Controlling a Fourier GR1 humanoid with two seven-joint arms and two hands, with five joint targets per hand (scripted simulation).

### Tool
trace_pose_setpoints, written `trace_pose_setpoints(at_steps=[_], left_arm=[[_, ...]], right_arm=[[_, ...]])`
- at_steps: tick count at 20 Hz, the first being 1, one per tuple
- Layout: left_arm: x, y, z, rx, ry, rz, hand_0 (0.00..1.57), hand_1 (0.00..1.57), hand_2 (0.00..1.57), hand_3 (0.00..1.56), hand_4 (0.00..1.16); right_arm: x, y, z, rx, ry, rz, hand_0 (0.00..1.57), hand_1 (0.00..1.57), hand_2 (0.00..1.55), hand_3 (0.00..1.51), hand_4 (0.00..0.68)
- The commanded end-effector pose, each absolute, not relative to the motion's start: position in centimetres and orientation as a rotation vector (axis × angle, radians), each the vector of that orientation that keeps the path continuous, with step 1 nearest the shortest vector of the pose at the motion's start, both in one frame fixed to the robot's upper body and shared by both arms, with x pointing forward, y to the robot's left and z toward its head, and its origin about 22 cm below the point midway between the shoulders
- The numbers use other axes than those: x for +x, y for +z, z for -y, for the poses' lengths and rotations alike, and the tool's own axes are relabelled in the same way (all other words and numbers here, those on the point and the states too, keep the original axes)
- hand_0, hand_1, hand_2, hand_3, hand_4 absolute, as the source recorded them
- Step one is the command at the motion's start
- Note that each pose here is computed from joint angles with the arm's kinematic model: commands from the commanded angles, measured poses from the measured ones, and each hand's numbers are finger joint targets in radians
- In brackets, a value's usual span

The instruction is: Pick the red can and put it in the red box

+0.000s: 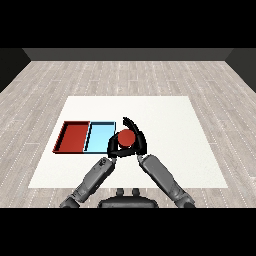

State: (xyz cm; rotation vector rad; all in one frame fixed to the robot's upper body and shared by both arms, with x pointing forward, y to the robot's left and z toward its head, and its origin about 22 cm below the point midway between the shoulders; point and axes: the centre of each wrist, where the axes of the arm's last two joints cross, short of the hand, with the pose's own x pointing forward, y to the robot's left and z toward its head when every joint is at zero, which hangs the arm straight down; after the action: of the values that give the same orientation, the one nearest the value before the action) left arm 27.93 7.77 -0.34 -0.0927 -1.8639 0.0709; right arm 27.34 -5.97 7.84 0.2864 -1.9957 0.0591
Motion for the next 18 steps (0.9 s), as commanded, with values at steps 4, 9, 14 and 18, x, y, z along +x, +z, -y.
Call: trace_pose_setpoints(at_steps=[4,9,14,18], left_arm=[[28.1,0.9,-6.3,-0.085,0.069,1.908,1.57,1.57,1.57,1.49,1.13],[28.5,0.3,-6.6,-0.063,0.079,1.893,1.57,1.57,1.57,1.48,1.13],[28.9,0.8,-9.3,-0.029,0.094,1.892,1.57,1.57,1.56,1.46,1.13],[28.3,0.7,-11.7,-0.011,0.077,1.92,1.57,1.57,1.56,1.47,1.13]], right_arm=[[27.2,8.6,7.4,0.256,0.043,1.983,0.0,0.0,0.0,0.0,0.0],[25.2,7.6,6.4,0.289,0.0,1.979,0.0,0.0,0.0,0.0,0.0],[25.2,9.8,10.7,0.297,-0.013,2.006,0.0,0.0,0.0,0.0,0.0],[24.6,10.2,14.5,0.292,-0.031,2.035,0.0,0.0,0.0,0.0,0.0]])
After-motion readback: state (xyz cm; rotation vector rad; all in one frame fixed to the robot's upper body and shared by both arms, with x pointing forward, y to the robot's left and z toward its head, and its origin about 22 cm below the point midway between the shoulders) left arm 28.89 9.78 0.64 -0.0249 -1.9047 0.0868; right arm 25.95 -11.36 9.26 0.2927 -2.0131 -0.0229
